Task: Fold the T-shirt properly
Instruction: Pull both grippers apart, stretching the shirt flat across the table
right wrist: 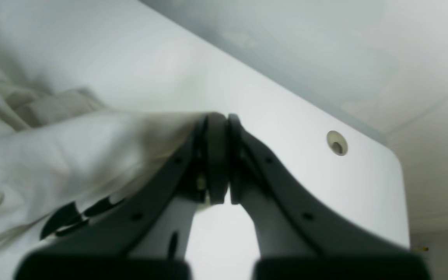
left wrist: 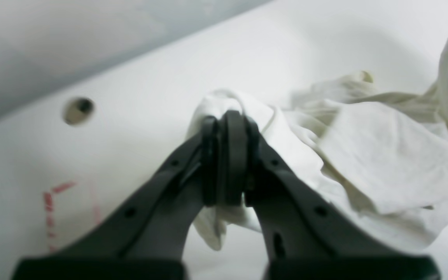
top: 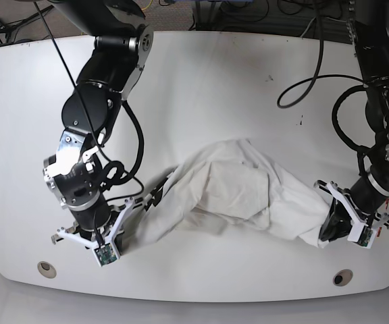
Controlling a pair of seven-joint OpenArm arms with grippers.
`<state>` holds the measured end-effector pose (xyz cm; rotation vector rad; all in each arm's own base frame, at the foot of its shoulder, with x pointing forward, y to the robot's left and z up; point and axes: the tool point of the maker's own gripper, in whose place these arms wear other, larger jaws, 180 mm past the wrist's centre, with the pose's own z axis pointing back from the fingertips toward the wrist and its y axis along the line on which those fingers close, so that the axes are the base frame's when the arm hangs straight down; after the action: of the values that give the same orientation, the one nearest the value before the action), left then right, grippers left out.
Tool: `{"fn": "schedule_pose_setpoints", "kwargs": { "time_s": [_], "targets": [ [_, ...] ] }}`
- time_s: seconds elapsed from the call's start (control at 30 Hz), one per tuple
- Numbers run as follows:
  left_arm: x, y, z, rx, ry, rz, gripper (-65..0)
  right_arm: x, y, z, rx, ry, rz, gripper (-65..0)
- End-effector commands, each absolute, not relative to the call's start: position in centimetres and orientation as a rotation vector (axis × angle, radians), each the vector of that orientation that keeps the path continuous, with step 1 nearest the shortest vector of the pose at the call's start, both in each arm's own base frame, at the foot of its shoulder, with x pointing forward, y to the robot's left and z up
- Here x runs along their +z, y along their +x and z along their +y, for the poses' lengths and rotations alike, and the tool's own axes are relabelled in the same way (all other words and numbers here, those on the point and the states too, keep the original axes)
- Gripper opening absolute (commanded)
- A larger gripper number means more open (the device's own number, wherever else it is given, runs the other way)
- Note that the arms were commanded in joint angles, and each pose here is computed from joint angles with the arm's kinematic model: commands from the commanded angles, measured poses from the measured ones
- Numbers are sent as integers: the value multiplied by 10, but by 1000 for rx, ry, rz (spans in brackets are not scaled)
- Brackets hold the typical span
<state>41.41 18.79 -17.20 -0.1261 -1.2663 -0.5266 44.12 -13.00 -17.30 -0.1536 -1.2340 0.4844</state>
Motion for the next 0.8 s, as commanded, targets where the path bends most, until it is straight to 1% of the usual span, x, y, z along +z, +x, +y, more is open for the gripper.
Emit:
{"fn": "schedule_pose_setpoints", "kwargs": {
  "time_s": [0.0, 0.23, 0.4, 0.47, 0.77],
  "targets": [
    [-128, 417, 200, -544, -75, -1382, -650, -141, 455, -133, 483, -169, -1313, -634],
    [-73, 424, 228, -493, 2, -1509, -650, -107, 484, -154, 488, -219, -1339, -633],
    [-40, 423, 251, -479, 81, -1561, -650, -83, 499, -173, 483, -258, -1354, -633],
    [-29, 424, 252, -479, 89, -1586, -650, -76, 506, -178, 480, -263, -1354, -633],
    [-16, 423, 257, -471, 111, -1614, -650, -58, 521, -199, 466, -292, -1342, -634]
  ]
}}
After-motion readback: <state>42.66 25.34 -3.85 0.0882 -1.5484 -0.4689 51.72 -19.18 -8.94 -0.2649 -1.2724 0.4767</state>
